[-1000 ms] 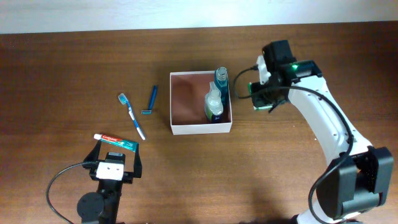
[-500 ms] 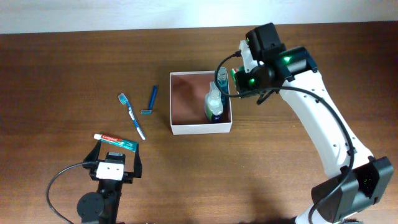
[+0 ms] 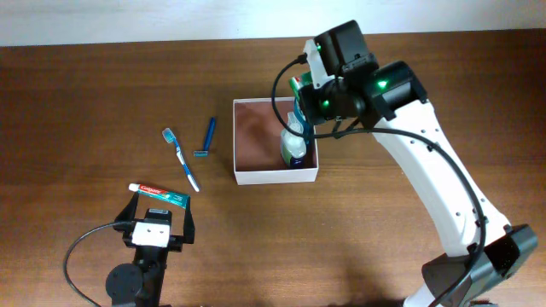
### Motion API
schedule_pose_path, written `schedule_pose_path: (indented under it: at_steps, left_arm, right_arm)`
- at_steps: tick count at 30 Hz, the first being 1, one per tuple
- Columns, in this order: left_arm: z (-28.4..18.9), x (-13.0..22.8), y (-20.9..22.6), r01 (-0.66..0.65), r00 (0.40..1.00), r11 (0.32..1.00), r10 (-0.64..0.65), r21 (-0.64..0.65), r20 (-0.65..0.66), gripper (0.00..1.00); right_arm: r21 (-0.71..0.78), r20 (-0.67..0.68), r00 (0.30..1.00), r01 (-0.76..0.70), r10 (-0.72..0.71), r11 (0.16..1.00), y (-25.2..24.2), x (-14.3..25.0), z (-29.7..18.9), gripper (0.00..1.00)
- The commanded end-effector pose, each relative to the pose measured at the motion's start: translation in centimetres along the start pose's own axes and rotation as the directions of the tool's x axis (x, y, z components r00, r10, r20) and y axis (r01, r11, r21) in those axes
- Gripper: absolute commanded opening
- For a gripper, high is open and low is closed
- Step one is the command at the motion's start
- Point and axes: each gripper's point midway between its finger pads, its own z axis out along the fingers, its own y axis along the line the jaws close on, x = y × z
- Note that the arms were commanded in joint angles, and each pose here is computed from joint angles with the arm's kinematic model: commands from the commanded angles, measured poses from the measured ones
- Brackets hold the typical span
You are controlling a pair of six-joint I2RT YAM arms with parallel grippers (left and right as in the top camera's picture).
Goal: Pack container
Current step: 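Lift the soap box with the right gripper and lower it into the box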
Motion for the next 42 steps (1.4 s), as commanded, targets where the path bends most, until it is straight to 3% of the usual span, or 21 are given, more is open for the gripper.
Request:
schedule_pose_path:
  at_steps: [1, 17, 32, 42]
  left_arm:
    - [0.0, 0.2, 0.1, 0.009, 1.0, 1.0, -0.009, -0.009, -0.004, 0.99]
    - [0.0, 0.2, 0.1, 0.009, 1.0, 1.0, -0.009, -0.009, -0.004, 1.0]
    - [0.0, 0.2, 0.2, 0.009, 1.0, 1.0, -0.009, -0.009, -0.004, 1.0]
    - [0.0, 0.2, 0.1, 0.009, 1.0, 1.0, -0.009, -0.009, -0.004, 1.0]
  right_arm:
    - [-0.037, 0.045, 0.999, 0.005, -0.003, 0.999, 2.1, -1.1, -0.6, 0.36]
    - [-0.137, 0.136, 0.985, 0.129, -0.11, 0.982, 10.6, -1.7, -1.0, 0.36]
    - [-0.117, -0.016, 0.994, 0.102, -0.104, 0.988, 11.0, 0.5, 6.6, 0.36]
    - [-0.089, -0.04, 0.994, 0.102, -0.105, 0.991, 10.6, 0.8, 8.8, 0.36]
